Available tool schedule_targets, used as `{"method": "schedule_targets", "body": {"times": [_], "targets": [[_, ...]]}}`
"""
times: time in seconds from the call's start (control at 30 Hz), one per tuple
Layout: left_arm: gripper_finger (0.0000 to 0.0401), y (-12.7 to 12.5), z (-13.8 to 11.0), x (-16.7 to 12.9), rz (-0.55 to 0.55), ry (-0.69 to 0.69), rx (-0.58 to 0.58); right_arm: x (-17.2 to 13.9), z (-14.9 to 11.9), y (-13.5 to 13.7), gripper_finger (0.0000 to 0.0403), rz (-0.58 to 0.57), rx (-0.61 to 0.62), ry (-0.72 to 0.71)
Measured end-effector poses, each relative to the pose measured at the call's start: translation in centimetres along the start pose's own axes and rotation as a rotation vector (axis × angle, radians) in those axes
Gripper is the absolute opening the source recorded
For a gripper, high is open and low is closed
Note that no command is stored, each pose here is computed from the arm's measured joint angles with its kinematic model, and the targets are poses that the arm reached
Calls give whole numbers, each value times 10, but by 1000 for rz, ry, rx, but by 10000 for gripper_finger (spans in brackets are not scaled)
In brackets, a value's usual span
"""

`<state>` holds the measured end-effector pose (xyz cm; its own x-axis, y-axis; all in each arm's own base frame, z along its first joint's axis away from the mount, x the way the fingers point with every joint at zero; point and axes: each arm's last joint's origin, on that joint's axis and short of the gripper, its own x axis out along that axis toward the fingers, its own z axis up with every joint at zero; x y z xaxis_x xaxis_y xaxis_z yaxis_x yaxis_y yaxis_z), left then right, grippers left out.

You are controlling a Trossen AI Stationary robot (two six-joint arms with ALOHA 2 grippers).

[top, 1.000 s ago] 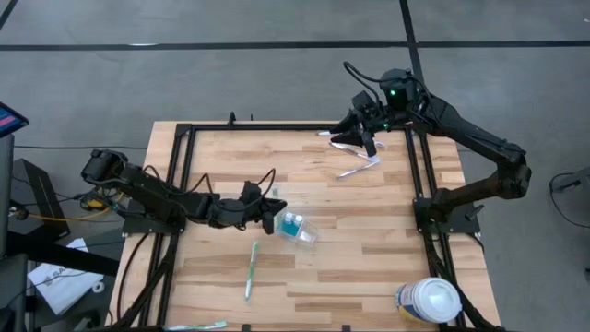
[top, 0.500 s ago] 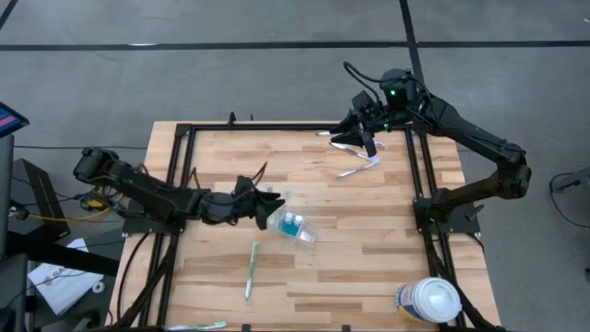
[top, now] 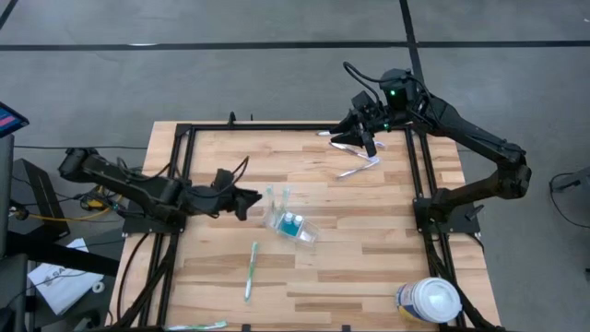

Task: Pick & Place toothbrushing station
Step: Put the green toothbrush into the transparent organizer

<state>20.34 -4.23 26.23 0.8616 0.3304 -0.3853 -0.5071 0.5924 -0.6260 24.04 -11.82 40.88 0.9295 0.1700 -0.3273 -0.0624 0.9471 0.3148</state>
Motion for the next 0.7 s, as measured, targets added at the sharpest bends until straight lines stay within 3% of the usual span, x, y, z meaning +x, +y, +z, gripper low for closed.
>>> {"method": "schedule_targets", "body": {"times": [0.37, 0.57, 0.7], "targets": [[122, 32, -25, -9, 234, 461, -119, 0, 0, 0, 154, 0, -1, 0], [122, 27, -39, 10, 254, 516, -183, 0, 0, 0, 154, -1, -6, -3], [122, 30, -56, 24, 328, 600, -205, 0, 0, 0, 154, -1, -8, -3]]}}
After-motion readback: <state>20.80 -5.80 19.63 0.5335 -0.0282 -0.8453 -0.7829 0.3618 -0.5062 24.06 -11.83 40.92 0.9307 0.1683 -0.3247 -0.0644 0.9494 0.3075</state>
